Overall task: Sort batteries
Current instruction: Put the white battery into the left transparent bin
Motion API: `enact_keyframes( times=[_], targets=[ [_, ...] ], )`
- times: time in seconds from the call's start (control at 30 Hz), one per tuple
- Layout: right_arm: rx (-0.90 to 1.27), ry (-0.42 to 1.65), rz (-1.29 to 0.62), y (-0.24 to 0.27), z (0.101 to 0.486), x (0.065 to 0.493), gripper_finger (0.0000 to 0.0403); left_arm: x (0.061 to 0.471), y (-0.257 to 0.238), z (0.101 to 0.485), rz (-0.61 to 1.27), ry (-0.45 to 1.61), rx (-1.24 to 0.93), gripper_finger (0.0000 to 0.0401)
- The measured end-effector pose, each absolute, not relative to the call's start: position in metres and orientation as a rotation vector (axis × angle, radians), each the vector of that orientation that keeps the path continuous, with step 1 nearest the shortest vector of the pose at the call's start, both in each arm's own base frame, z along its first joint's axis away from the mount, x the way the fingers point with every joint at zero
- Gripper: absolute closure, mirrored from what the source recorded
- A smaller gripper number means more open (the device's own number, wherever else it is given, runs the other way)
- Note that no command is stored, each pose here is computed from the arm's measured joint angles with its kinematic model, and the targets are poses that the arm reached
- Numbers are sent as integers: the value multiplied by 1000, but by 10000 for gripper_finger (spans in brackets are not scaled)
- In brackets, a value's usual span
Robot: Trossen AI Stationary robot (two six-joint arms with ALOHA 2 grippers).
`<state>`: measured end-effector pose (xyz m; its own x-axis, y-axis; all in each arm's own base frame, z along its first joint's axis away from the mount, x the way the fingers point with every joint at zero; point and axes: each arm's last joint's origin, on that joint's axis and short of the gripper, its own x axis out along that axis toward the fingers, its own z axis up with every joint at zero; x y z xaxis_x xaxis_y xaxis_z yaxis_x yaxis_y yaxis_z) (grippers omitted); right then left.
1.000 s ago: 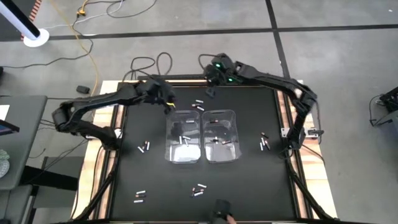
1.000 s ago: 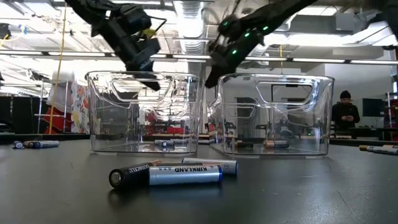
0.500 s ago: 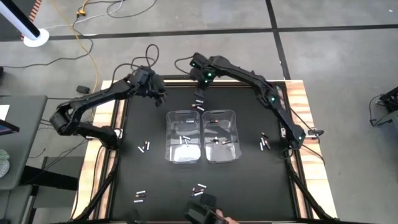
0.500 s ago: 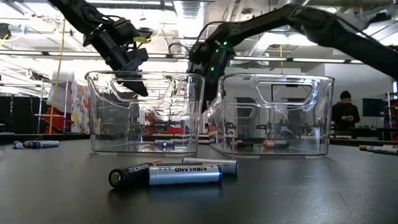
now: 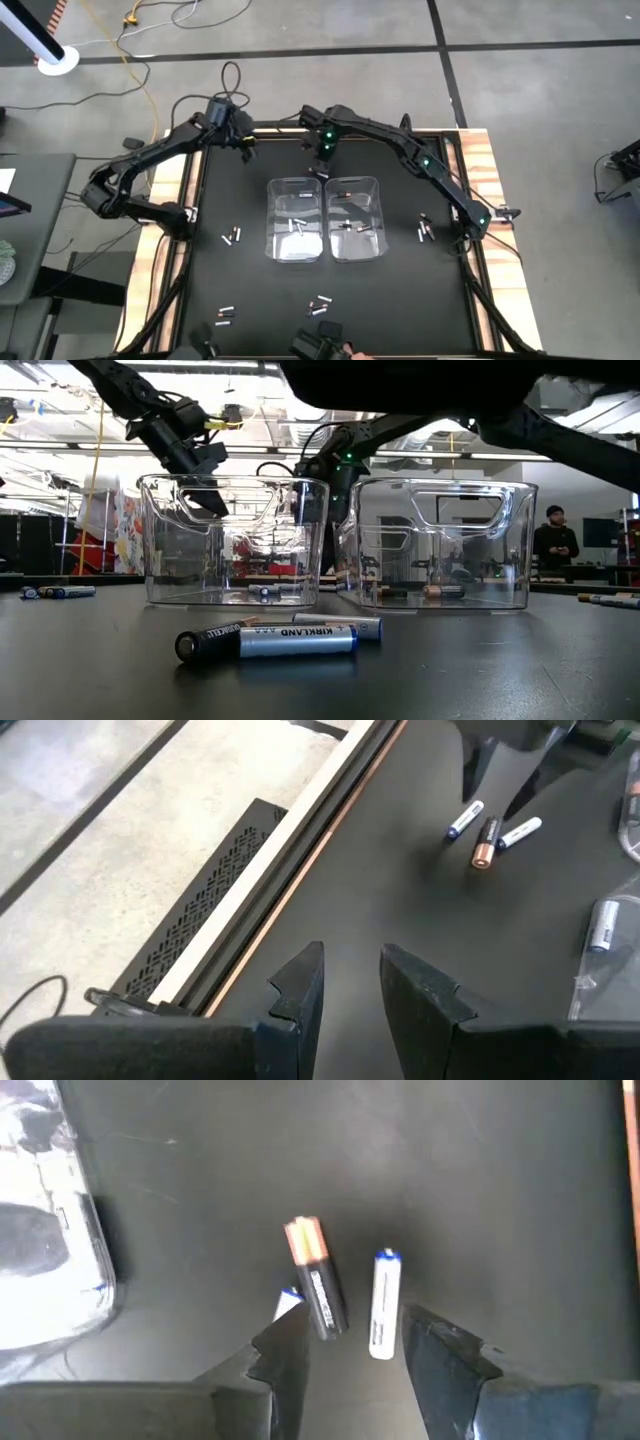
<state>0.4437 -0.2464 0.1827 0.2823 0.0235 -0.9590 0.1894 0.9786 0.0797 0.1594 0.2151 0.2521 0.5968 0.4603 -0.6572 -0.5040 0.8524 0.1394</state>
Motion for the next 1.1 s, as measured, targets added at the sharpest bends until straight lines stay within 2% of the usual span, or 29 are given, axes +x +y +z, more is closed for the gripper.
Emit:
enact_keyframes(
  times=[0.2,0.33,0.6,1.1],
  targets=[
    [183,1249,-122,-251,176,448,240,156,217,252,564,741,-67,307],
    [223,1264,-96,-254,159,449,246,156,217,252,562,744,-63,307],
    [251,1256,-91,-251,156,452,254,156,217,252,562,745,-64,307],
    [265,1387,-74,-246,154,441,283,156,217,252,567,741,-77,307]
  ],
)
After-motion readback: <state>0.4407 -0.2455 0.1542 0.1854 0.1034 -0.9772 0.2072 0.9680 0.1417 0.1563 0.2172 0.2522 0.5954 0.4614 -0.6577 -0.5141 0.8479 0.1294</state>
